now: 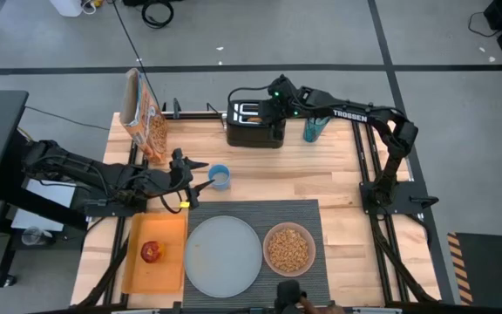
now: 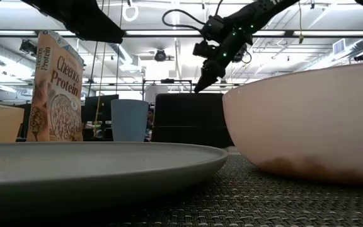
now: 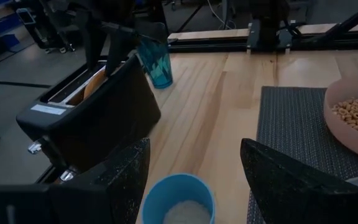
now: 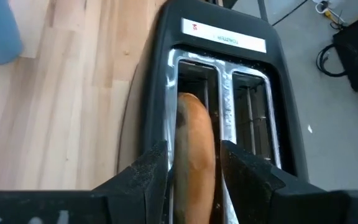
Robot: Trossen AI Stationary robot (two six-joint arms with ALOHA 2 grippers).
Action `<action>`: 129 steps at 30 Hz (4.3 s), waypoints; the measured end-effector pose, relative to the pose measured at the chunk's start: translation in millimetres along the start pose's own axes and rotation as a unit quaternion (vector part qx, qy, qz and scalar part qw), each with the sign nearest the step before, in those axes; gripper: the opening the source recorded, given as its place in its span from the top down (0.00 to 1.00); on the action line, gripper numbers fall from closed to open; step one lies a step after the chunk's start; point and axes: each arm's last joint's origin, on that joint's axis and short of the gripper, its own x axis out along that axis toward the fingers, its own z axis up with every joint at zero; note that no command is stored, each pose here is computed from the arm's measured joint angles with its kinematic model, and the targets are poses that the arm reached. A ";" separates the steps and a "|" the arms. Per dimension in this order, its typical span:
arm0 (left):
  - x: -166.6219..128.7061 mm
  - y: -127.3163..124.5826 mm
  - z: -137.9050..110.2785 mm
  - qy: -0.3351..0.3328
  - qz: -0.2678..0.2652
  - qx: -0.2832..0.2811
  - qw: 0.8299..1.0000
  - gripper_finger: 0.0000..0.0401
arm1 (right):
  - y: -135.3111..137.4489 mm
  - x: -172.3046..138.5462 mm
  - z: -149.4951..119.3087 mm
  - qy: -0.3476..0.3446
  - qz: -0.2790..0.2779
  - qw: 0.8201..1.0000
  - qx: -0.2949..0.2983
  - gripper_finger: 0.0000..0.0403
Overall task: Arrange a breakfast setting
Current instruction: Put the toasted bread on the gray plate
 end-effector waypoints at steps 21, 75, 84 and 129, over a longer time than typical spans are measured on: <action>0.0 0.0 -0.1 0.001 0.000 0.000 1.000 0.36 | -15.4 -2.1 -12.1 -0.016 0.030 0.998 0.046 0.62; -0.1 0.1 -1.8 0.008 0.000 0.002 1.000 0.36 | -22.6 12.5 -20.1 -0.042 0.039 0.995 0.080 0.69; -0.1 0.1 -1.9 0.008 0.000 0.002 1.000 0.36 | -22.9 12.3 -19.8 -0.044 0.038 0.995 0.077 0.82; -4.9 2.6 2.2 -0.006 -0.014 0.042 0.999 0.36 | 197.9 9.7 55.0 -0.151 0.396 0.905 0.007 0.83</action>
